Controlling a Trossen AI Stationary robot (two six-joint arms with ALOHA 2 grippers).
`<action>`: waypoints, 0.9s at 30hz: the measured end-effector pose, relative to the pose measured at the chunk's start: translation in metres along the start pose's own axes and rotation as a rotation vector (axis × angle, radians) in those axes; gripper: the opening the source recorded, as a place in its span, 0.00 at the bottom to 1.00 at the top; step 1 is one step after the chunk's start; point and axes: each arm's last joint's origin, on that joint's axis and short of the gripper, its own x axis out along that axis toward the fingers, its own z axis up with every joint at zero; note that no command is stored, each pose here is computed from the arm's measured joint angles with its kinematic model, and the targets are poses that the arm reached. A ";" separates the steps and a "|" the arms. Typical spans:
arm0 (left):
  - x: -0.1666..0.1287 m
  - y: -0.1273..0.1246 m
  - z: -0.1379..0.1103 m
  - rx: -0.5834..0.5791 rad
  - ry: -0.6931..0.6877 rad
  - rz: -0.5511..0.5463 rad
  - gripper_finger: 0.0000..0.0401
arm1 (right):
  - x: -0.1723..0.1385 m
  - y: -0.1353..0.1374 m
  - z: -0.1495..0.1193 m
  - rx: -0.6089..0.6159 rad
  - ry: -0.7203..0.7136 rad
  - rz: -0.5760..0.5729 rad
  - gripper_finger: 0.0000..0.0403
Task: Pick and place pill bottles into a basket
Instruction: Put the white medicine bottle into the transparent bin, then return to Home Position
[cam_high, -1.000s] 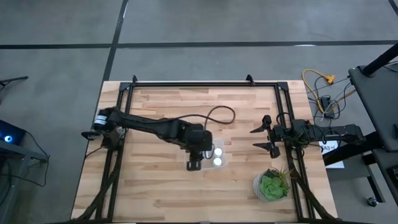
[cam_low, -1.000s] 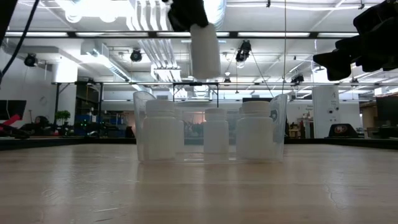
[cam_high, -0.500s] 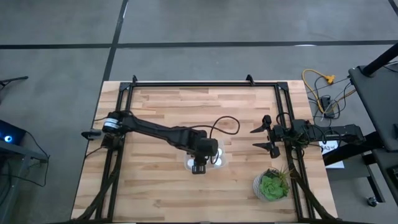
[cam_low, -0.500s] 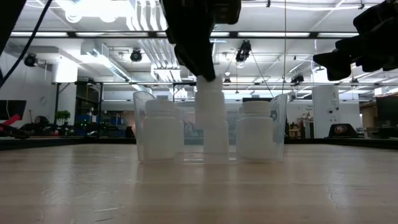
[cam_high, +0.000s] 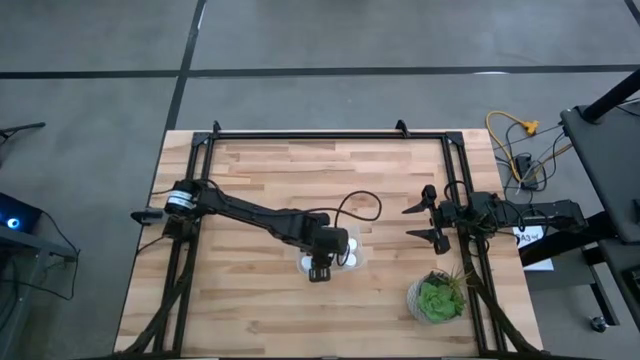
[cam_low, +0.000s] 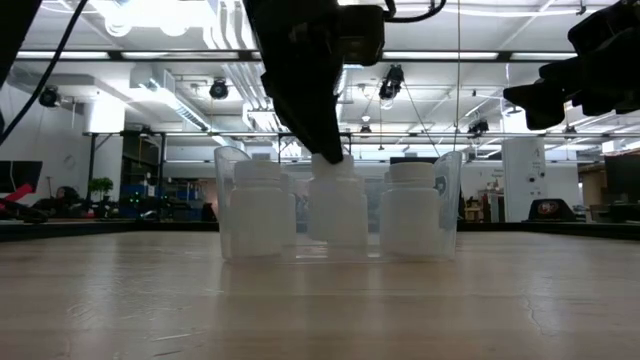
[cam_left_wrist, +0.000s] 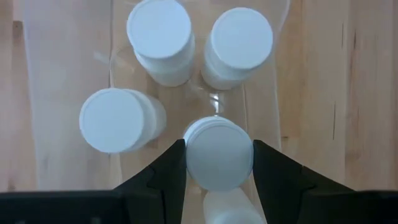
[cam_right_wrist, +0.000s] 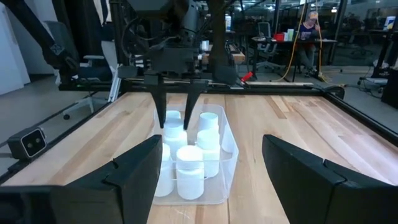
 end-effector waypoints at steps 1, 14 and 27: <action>0.001 -0.001 0.000 0.002 0.000 -0.001 0.35 | 0.000 0.000 0.000 0.000 0.000 0.001 0.66; 0.001 -0.003 0.003 -0.021 -0.040 -0.013 0.51 | 0.000 0.000 0.000 0.000 0.000 0.000 0.66; 0.000 -0.005 0.001 -0.018 -0.030 -0.043 0.57 | 0.000 0.000 0.000 0.003 0.000 0.000 0.66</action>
